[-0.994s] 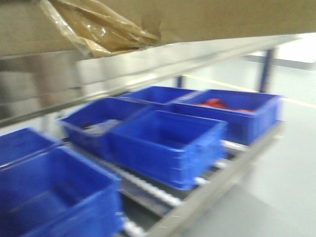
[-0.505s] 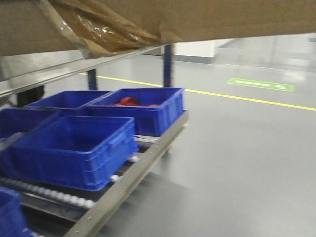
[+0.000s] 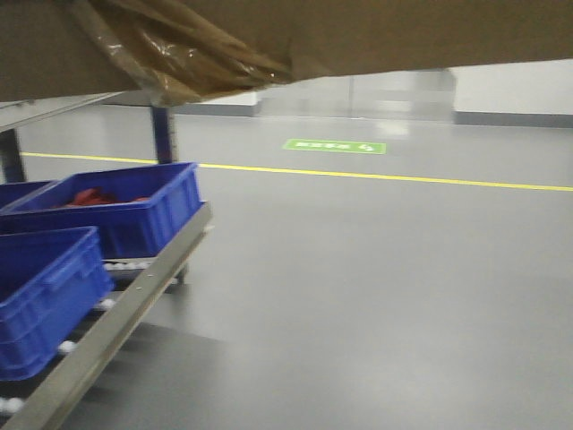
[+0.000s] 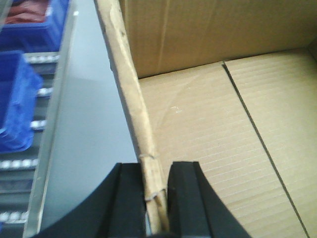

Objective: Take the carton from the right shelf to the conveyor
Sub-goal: 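Carry the box in both grippers while the base turns and drives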

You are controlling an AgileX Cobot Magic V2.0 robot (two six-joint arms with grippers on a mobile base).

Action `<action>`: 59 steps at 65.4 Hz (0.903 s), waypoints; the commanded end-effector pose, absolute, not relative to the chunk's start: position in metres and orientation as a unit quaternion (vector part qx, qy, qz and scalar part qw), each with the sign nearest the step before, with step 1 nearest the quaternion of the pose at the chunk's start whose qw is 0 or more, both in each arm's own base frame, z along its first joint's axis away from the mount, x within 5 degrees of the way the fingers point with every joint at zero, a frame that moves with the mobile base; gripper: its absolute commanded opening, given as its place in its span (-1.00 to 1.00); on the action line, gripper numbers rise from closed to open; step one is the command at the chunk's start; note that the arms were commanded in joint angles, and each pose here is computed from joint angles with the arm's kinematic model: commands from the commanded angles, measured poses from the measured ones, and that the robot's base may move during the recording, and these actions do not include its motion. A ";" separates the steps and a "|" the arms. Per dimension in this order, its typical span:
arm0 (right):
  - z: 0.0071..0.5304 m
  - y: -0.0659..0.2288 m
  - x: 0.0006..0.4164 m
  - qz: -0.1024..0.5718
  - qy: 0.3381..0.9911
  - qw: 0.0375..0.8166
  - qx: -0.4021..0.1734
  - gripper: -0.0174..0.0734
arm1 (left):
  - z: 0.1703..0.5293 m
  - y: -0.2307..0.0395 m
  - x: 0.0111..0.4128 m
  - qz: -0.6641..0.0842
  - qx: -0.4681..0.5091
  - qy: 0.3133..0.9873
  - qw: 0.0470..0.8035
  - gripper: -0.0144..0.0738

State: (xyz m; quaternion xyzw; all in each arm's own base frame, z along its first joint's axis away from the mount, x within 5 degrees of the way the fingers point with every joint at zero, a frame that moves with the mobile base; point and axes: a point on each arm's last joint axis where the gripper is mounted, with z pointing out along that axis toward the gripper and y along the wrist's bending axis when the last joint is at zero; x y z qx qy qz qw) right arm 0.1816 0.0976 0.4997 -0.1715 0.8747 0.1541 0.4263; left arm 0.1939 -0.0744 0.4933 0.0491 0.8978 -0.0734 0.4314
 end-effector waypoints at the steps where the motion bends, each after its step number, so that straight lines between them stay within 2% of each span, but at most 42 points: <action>1: 0.509 0.092 0.177 0.144 0.858 0.461 -0.176 -0.77 | 0.497 -0.069 0.192 -0.049 0.052 0.891 0.448 -0.69; 59: 0.509 0.092 0.177 0.144 0.858 0.461 -0.176 -0.77 | 0.497 -0.069 0.192 -0.049 0.052 0.891 0.448 -0.69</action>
